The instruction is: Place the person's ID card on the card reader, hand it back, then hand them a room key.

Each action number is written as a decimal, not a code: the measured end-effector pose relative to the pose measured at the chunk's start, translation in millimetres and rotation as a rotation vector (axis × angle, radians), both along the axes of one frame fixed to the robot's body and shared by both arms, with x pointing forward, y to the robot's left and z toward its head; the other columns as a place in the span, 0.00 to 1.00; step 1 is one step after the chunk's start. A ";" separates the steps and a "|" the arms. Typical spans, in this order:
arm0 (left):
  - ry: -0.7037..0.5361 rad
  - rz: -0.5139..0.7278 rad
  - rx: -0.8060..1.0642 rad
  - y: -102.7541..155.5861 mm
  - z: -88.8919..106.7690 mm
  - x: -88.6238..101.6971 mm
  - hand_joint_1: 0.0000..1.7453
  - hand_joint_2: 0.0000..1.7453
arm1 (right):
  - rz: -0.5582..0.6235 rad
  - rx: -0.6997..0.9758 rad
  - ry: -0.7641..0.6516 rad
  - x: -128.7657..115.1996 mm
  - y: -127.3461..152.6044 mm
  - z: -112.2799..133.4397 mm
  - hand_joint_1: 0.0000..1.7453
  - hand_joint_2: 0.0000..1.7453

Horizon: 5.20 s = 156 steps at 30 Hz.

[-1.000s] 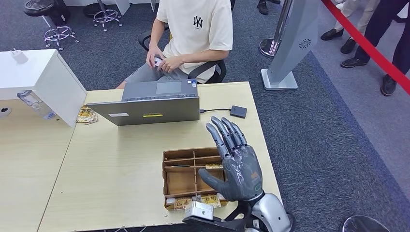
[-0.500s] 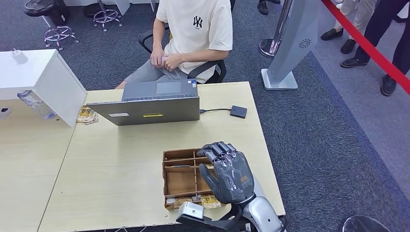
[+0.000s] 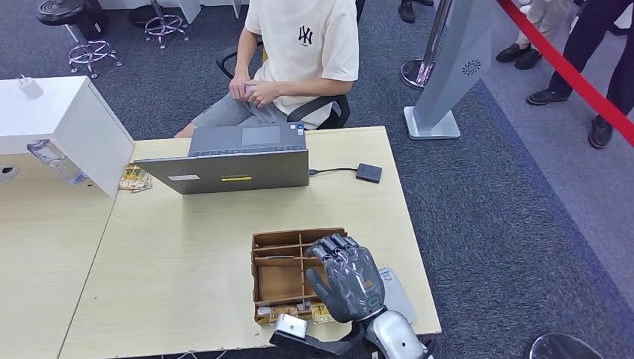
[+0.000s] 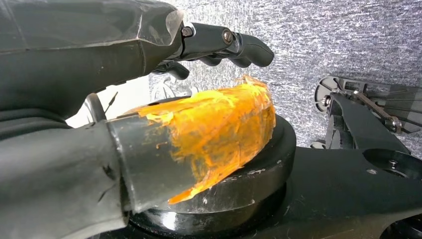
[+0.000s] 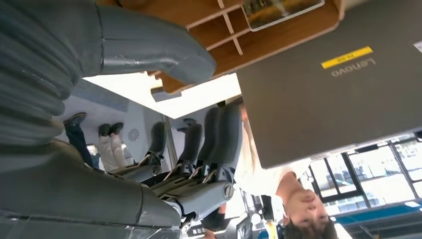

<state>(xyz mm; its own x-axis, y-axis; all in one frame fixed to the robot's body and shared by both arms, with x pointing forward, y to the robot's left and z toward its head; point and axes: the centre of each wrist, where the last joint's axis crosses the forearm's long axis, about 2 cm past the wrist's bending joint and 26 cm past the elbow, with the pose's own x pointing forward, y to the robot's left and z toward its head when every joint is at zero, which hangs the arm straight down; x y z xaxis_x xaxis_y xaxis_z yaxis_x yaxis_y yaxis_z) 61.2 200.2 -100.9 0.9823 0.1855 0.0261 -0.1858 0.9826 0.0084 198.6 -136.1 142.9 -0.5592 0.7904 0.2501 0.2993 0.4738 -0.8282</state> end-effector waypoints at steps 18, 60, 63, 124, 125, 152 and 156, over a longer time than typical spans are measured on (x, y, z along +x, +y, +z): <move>0.002 0.003 0.000 0.0 -0.2 -1.0 0.00 0.00 | -0.016 -0.034 0.062 -0.4 -1.5 -19.4 0.40 1.00; -0.005 0.002 -0.001 0.2 -0.3 -1.8 0.00 0.00 | -0.122 -0.077 0.135 23.8 -28.0 -43.3 1.00 1.00; -0.005 0.002 -0.001 0.2 -0.3 -1.8 0.00 0.00 | -0.128 -0.076 0.136 24.9 -28.9 -44.0 1.00 1.00; 0.014 -0.048 -0.018 0.7 -0.6 -2.3 0.00 0.00 | 0.040 0.222 -0.372 81.8 -13.0 120.7 1.00 1.00; 0.014 -0.051 -0.017 1.0 -0.6 -2.4 0.00 0.00 | 0.044 0.217 -0.373 84.2 -11.4 121.8 1.00 1.00; 0.004 -0.159 -0.023 6.2 -1.4 -1.2 0.00 0.00 | -0.074 -0.084 -0.390 163.6 29.7 145.3 0.72 1.00; 0.004 -0.163 -0.022 6.8 -1.6 -1.3 0.00 0.00 | -0.109 -0.107 -0.374 171.3 33.0 140.8 0.00 0.25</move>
